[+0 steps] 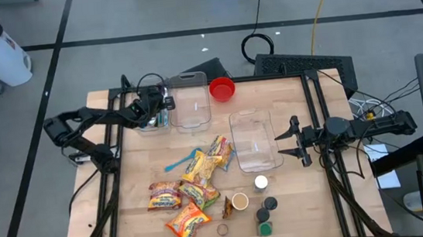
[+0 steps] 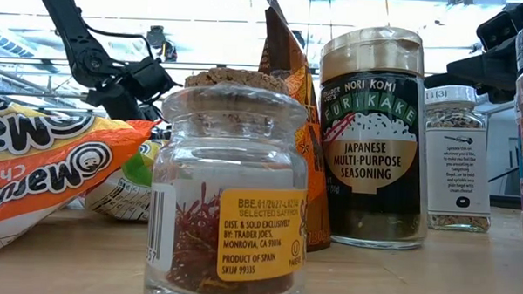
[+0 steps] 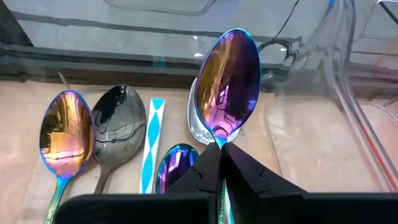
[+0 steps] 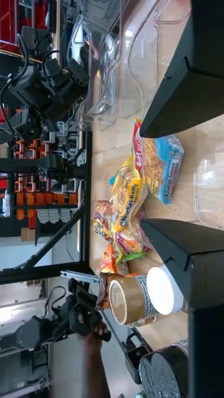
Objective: Pick & Place Food Item
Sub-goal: Put the violet spoon into the top left transparent bin, then put the blue baby spoon into the top left transparent bin
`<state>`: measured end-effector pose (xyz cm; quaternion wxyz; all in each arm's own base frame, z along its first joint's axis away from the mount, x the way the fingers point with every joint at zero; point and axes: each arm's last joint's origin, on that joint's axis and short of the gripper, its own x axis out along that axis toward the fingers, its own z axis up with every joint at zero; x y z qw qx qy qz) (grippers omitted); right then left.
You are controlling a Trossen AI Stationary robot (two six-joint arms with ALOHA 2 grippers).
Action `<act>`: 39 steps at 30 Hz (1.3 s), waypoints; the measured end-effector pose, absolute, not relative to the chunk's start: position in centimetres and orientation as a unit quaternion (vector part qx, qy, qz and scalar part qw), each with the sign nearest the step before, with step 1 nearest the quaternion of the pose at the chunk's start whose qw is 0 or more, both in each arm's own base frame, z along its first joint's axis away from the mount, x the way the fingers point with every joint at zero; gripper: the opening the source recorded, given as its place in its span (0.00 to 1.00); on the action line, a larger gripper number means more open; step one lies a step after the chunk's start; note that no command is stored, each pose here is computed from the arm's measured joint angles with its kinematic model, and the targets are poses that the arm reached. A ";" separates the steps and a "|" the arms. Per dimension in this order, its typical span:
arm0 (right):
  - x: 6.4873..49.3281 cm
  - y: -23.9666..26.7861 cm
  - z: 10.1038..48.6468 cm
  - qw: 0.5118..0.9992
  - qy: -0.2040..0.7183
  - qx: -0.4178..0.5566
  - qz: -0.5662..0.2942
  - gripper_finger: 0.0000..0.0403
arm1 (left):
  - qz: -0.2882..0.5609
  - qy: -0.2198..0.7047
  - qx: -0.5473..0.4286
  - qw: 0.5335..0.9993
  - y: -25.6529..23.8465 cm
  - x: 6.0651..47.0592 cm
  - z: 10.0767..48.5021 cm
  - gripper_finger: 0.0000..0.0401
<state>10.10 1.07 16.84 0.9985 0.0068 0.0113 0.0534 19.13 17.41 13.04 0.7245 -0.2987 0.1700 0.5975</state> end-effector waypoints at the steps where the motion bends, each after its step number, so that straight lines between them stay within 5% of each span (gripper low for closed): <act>1: 10.1 1.1 16.8 0.998 0.011 0.007 0.053 0.54 | 0.597 0.173 -0.299 0.724 17.3 19.2 13.0 0.04; 9: 10.1 1.1 16.8 0.998 0.011 0.007 0.053 0.54 | 0.602 0.184 -0.305 0.715 17.1 19.0 12.8 0.02; 27: 10.1 1.1 16.8 0.998 0.011 0.007 0.053 0.54 | 0.600 0.198 -0.286 0.720 17.1 19.0 12.8 0.22; 33: 10.1 1.1 16.8 0.998 0.011 0.007 0.053 0.53 | 0.549 0.218 -0.249 0.767 16.7 18.7 14.8 0.26; 39: 10.1 1.1 16.8 0.998 0.011 0.007 0.053 0.54 | 0.481 0.141 -0.244 0.830 15.8 18.2 19.4 0.26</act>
